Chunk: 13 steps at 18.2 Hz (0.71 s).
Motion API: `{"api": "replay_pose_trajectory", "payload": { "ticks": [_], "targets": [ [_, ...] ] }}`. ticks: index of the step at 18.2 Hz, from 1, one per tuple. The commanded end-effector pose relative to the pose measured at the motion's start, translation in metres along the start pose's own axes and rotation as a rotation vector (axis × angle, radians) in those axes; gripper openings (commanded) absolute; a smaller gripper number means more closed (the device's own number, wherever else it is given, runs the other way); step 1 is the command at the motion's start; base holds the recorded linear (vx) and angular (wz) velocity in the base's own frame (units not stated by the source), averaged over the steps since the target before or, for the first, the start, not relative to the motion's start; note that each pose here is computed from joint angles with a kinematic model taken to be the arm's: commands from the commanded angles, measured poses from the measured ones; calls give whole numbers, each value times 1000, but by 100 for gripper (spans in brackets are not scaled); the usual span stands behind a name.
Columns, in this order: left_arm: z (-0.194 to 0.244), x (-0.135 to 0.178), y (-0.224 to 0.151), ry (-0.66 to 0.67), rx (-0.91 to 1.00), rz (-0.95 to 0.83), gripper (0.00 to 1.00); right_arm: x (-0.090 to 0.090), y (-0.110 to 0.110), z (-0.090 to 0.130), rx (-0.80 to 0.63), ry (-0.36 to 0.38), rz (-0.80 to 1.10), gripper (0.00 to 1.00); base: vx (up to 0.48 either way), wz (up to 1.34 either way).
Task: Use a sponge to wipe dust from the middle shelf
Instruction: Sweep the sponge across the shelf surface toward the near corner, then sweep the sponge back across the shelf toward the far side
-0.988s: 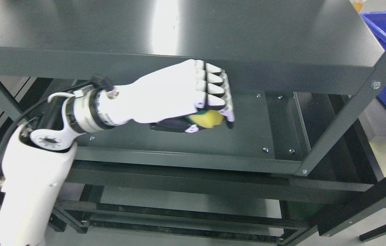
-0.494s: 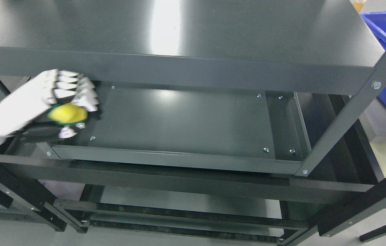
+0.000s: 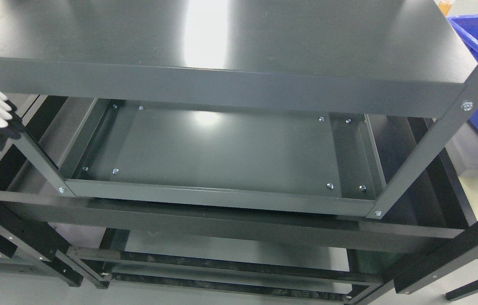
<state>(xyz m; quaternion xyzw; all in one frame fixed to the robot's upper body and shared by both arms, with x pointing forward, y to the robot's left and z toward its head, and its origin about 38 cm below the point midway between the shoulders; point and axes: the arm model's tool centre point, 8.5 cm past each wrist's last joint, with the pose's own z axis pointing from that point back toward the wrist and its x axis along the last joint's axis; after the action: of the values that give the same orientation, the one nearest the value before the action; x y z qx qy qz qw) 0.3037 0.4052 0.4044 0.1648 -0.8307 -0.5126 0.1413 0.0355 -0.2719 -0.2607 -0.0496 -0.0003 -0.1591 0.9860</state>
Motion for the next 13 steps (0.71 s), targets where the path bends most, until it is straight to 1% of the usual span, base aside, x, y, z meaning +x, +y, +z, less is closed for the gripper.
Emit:
{"api": "replay_pose_trajectory", "payload": {
  "ticks": [1,3,4,6,8,9,11,12,13],
  "targets": [
    [-78,3,-8,-182,-138,-26,0,10,-10,0,-15,-23,-1,100,0,0],
    [-125,8,-39,-295,-140,-8,0,10,-10,0,-15,-23,-2,100,0,0],
    [-152,15,-64,-358,-153,14,0,10,-10,0,-15,-23,-2,100,0,0],
    [-188,30,-110,-431,-176,45,0,10,-10,0,-15,-23,-1,100,0,0],
    [-226,55,-151,-500,-160,63,0,10,-10,0,-15,-23,-2,100,0,0],
    [-250,76,-173,-547,-157,70,0,10,-10,0,-15,-23,-2,100,0,0],
    [-289,114,-196,-617,-130,68,0,10,-10,0,-15,-23,-1,100,0,0],
    [-300,122,-200,-617,-126,46,0,10,-10,0,-15,-23,-1,100,0,0],
    [-305,123,-203,-609,-145,6,0,10,-10,0,-15,-23,-2,100,4,12]
  ]
}}
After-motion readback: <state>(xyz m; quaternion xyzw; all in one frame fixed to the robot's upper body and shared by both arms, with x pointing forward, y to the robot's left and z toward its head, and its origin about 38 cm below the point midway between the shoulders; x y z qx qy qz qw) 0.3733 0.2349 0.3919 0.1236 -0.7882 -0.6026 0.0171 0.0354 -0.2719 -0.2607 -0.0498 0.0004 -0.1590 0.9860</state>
